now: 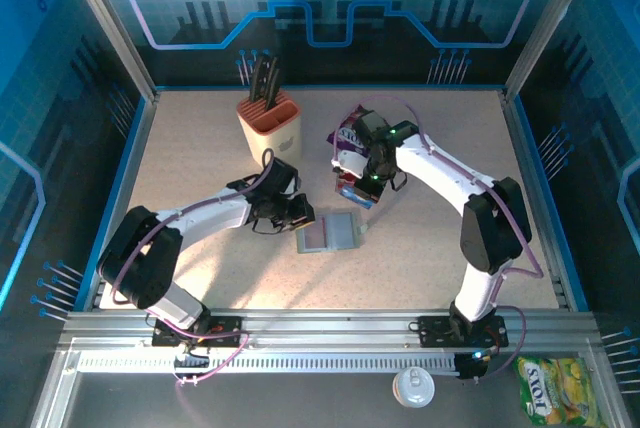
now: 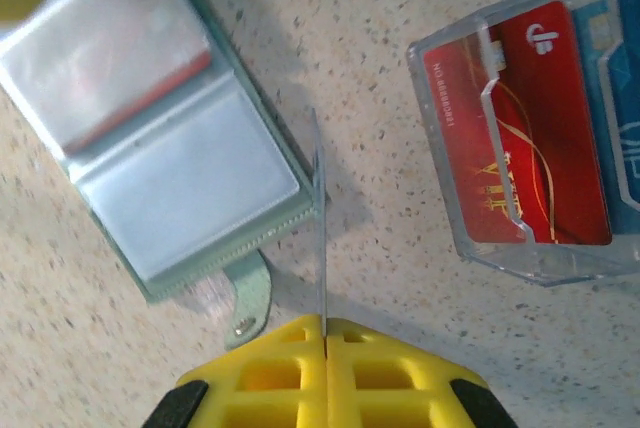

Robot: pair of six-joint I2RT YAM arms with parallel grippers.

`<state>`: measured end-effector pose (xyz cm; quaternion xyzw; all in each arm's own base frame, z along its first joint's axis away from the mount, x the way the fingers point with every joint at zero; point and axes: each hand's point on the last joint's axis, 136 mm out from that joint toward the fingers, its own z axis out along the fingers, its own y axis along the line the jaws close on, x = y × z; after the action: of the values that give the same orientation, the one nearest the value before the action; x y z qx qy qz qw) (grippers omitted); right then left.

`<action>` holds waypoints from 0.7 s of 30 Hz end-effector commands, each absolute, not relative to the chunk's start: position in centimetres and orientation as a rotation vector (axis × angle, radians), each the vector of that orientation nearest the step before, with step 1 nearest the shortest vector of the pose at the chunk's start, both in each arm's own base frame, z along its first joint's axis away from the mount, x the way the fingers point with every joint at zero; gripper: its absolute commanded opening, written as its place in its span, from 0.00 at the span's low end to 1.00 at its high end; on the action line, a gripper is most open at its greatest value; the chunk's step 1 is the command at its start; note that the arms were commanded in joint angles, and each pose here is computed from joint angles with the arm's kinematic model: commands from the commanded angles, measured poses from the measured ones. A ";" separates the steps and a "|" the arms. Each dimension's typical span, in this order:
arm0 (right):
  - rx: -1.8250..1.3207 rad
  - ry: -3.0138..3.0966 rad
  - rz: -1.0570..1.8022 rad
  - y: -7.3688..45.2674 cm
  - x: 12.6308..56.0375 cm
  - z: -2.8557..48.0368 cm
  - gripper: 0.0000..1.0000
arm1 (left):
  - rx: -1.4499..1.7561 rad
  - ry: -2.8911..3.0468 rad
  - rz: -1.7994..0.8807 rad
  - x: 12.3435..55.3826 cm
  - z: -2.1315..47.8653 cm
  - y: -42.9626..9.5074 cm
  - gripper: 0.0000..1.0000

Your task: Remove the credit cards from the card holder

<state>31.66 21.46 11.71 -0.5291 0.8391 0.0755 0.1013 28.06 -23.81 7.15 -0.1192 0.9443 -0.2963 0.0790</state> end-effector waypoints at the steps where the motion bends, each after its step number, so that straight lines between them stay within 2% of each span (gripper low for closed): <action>1: -1.800 2.409 0.200 20.0 31.5 11.9 0.00 | -0.336 2.810 -0.844 28.5 8.4 -23.0 0.14; 21: -1.770 2.334 0.204 19.6 40.8 14.5 0.00 | -0.374 2.829 -0.812 31.2 8.9 -22.7 0.15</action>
<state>40.84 19.93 14.99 -0.5929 0.7940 0.0535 0.1230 30.92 -22.98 8.71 -0.1316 0.9462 -0.2809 0.0918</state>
